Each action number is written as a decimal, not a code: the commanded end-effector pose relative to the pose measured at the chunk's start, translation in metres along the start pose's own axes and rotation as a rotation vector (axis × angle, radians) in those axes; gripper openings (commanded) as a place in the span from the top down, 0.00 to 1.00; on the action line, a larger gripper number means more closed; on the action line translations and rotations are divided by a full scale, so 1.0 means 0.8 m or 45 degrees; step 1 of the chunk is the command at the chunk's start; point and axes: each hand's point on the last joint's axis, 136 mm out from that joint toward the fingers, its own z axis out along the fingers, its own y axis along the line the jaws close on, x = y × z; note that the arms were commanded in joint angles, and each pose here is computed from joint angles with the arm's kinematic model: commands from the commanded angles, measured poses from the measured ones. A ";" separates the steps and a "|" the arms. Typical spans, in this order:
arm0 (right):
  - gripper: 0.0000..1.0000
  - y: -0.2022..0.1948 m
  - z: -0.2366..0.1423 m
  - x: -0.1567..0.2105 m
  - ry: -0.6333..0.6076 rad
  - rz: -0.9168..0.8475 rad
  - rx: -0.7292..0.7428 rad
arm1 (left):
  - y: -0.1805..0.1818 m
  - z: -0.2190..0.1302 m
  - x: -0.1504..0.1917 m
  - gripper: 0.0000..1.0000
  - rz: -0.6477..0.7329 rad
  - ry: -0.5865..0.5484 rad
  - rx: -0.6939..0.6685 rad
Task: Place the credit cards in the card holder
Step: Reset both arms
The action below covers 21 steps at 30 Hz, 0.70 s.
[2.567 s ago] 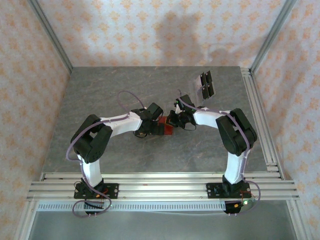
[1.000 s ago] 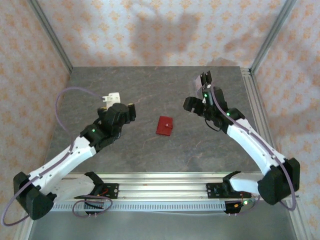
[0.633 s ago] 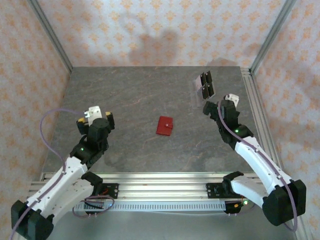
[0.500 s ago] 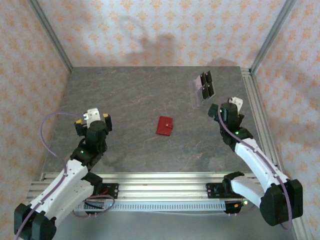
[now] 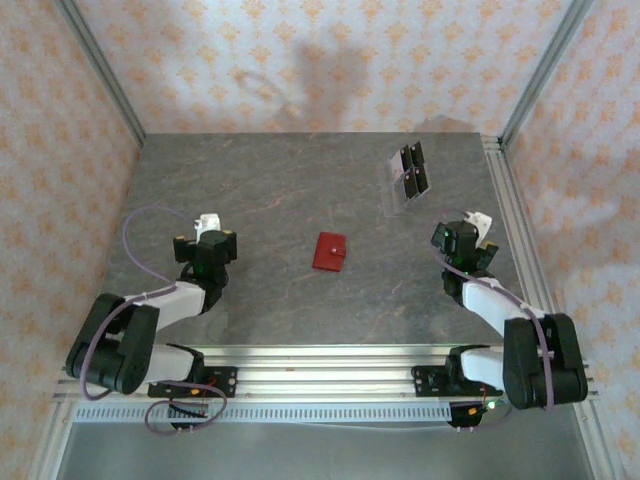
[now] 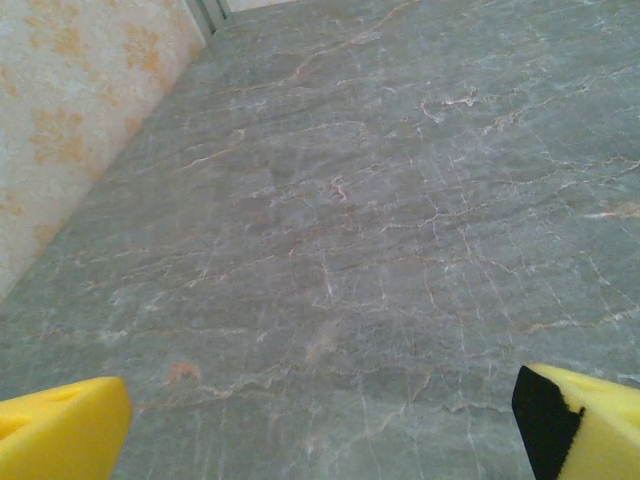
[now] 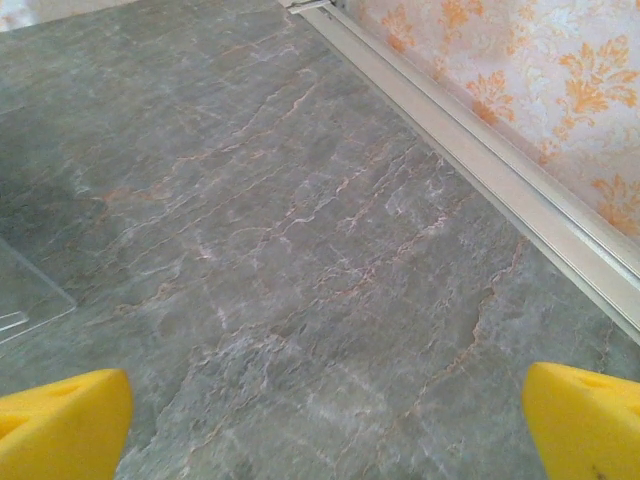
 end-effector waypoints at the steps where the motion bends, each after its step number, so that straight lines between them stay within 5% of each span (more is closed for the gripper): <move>1: 0.00 0.008 0.010 -0.018 -0.091 0.021 -0.047 | -0.001 0.014 -0.046 0.00 -0.137 -0.151 0.047; 14: 0.01 0.046 0.030 -0.012 -0.325 0.011 -0.298 | -0.011 0.045 -0.027 0.00 -0.190 -0.080 0.156; 21: 0.00 0.062 0.053 -0.006 -0.134 -0.049 -0.321 | -0.012 0.045 -0.027 0.00 -0.190 -0.078 0.157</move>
